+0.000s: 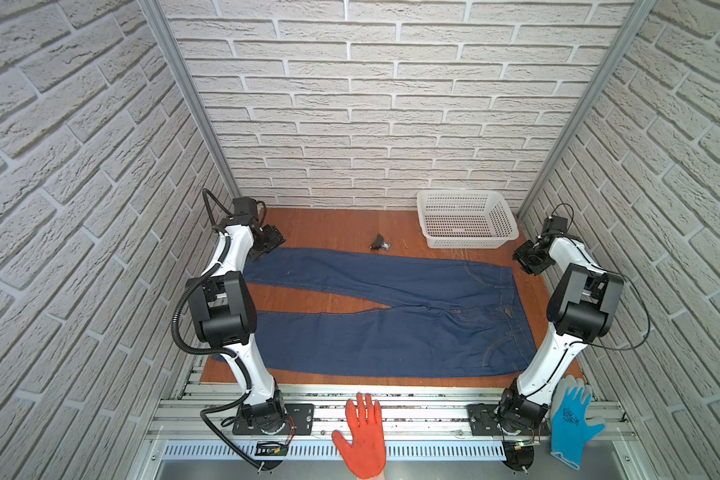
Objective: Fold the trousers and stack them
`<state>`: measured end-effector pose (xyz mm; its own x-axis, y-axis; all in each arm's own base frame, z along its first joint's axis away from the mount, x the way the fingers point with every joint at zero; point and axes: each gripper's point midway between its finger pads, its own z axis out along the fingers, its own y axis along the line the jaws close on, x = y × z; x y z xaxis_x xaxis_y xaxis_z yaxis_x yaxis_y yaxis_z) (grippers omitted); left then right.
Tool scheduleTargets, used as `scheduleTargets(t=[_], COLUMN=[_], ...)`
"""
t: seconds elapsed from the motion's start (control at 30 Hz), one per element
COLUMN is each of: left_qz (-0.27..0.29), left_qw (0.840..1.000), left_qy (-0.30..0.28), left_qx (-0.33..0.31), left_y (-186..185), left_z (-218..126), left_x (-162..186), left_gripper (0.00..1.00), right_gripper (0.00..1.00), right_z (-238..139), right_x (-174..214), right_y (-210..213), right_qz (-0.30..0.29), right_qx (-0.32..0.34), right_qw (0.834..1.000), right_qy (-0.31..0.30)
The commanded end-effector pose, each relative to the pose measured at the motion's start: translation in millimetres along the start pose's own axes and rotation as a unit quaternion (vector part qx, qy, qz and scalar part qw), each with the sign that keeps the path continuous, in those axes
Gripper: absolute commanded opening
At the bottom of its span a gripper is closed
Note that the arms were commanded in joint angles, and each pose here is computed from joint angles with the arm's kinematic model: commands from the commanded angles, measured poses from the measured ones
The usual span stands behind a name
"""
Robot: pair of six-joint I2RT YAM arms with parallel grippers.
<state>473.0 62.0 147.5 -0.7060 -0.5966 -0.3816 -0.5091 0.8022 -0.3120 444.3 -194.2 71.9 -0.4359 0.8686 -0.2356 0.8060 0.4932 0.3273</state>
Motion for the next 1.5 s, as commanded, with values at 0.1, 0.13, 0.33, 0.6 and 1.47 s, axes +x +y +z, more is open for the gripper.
scheduleTargets(t=[0.1,0.13,0.33,0.6,1.47], left_qz=[0.008,0.009,0.010,0.011,0.003], left_qw=[1.000,1.000,1.000,1.000,1.000], left_qy=[-0.007,-0.006,-0.008,-0.009,-0.021], left_qx=[-0.007,-0.008,-0.013,-0.017,-0.015], left_y=[-2.0,-2.1,-0.7,0.6,5.5], left_z=[-3.1,-2.1,-1.9,-0.6,-9.8], left_x=[0.3,0.8,0.3,0.7,-14.6], left_gripper=[0.78,0.78,0.78,0.78,0.78], right_gripper=[0.35,0.35,0.33,0.26,0.05], right_z=[20.6,24.0,37.8,51.7,-51.9], right_x=[-0.8,0.1,5.4,11.9,-24.1], right_y=[1.7,1.5,2.5,9.1,49.2], right_qz=[-0.004,-0.006,-0.011,-0.010,-0.031], right_qx=[0.004,0.006,0.013,0.004,-0.043], right_qw=[1.000,1.000,0.999,0.999,0.998], right_qy=[0.019,0.022,0.035,0.049,-0.041])
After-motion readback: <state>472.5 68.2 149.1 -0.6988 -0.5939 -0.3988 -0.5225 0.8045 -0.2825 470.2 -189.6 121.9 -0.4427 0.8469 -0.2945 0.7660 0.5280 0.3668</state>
